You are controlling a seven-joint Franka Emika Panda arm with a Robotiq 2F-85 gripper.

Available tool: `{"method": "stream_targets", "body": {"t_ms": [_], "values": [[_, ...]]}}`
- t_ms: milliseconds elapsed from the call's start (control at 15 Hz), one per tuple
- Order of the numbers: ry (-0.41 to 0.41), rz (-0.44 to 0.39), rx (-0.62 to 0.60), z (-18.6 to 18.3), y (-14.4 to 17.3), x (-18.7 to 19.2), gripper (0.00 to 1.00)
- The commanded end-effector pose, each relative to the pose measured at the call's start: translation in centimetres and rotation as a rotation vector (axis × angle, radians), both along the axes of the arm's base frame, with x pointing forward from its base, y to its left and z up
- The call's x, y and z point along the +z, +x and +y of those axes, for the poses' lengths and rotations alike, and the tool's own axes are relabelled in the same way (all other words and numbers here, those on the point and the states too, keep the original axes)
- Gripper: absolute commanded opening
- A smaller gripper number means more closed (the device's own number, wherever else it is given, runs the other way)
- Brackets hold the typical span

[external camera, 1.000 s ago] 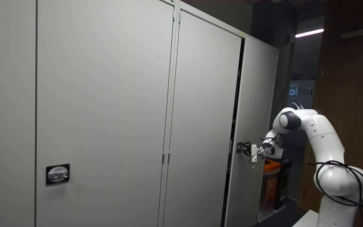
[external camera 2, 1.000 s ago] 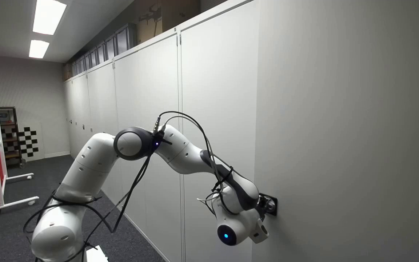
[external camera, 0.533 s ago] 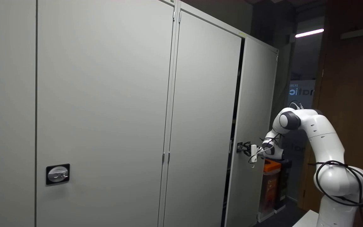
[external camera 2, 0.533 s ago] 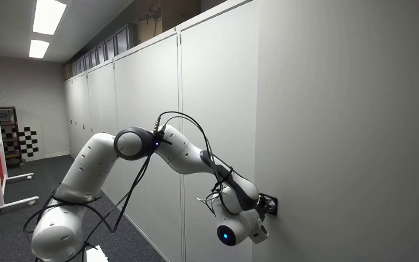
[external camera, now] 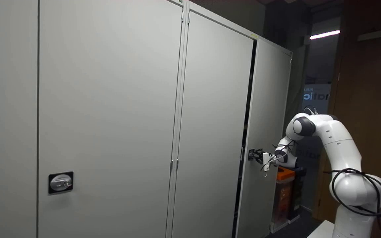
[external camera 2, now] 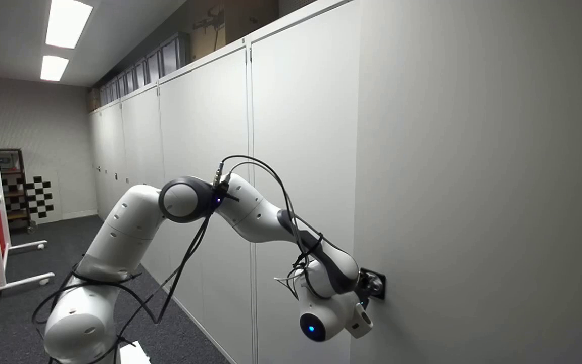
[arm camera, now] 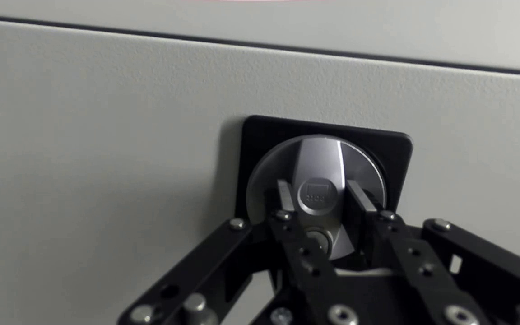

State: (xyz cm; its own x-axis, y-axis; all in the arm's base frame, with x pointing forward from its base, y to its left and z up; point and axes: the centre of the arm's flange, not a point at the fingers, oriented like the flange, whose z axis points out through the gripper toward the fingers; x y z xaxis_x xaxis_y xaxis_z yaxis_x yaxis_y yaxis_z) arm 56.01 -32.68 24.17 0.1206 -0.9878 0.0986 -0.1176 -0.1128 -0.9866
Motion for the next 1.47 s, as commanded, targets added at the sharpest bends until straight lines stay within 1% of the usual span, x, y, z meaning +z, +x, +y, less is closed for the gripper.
{"method": "stream_targets", "body": {"t_ms": [0, 933, 1400], "values": [[-0.011, -0.023, -0.040, -0.6, 0.2, 0.4, 0.08], [0.165, -0.002, -0.028, -0.9, 1.5, 1.5, 0.08], [0.156, -0.042, -0.034, -0.7, 2.4, 1.1, 0.08]]}}
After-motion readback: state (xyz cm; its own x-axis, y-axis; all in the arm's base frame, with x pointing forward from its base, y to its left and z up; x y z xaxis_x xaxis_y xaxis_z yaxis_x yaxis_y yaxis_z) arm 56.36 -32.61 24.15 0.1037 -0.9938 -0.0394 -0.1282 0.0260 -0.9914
